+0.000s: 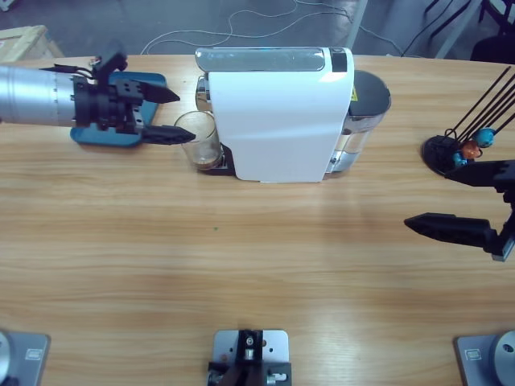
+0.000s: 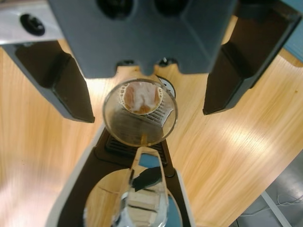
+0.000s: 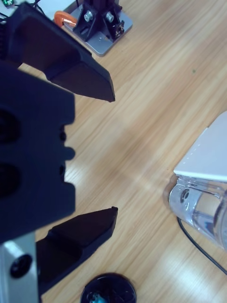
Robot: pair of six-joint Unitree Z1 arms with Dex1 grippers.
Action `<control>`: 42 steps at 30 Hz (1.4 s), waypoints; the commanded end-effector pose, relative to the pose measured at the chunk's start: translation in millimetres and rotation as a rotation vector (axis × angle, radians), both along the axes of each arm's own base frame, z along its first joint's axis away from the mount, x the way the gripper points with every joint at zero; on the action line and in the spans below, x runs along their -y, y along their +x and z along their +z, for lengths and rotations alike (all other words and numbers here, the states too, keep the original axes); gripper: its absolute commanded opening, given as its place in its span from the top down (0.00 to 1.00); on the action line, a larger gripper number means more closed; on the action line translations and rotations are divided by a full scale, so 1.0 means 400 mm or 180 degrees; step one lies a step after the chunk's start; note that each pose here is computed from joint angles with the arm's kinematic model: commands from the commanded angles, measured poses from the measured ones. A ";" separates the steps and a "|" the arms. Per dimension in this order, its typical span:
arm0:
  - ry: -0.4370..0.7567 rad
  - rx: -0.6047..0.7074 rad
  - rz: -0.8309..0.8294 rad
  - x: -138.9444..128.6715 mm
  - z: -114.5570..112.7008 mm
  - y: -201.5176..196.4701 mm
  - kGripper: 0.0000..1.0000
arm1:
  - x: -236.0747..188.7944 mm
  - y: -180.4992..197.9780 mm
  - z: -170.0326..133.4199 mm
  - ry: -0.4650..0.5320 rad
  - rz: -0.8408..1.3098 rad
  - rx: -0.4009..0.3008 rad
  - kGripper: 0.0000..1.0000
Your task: Pour coffee
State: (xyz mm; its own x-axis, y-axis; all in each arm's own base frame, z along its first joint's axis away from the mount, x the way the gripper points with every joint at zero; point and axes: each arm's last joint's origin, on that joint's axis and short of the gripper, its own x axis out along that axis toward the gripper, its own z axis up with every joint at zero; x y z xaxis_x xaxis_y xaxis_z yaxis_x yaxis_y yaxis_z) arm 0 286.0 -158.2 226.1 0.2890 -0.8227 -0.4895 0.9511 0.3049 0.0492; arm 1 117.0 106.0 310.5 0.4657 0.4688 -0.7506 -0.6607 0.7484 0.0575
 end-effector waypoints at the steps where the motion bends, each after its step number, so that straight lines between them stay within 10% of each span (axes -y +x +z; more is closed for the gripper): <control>1: 0.0002 -0.0207 -0.0070 -0.011 -0.032 -0.046 0.00 | 0.009 -0.019 -0.026 -0.0023 0.0085 -0.0062 0.00; 42: 0.0146 -0.0219 -0.0139 0.072 -0.102 0.028 0.01 | -0.012 -0.003 -0.047 -0.0008 0.0155 -0.0187 0.00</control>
State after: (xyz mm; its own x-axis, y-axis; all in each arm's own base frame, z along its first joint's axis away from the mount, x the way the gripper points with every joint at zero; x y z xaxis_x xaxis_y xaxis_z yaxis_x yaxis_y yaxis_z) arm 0 293.6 -182.9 204.1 0.2221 -0.8336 -0.5057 0.9692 0.2452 0.0215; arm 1 116.3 107.9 306.6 0.4452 0.5008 -0.7423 -0.6784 0.7297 0.0855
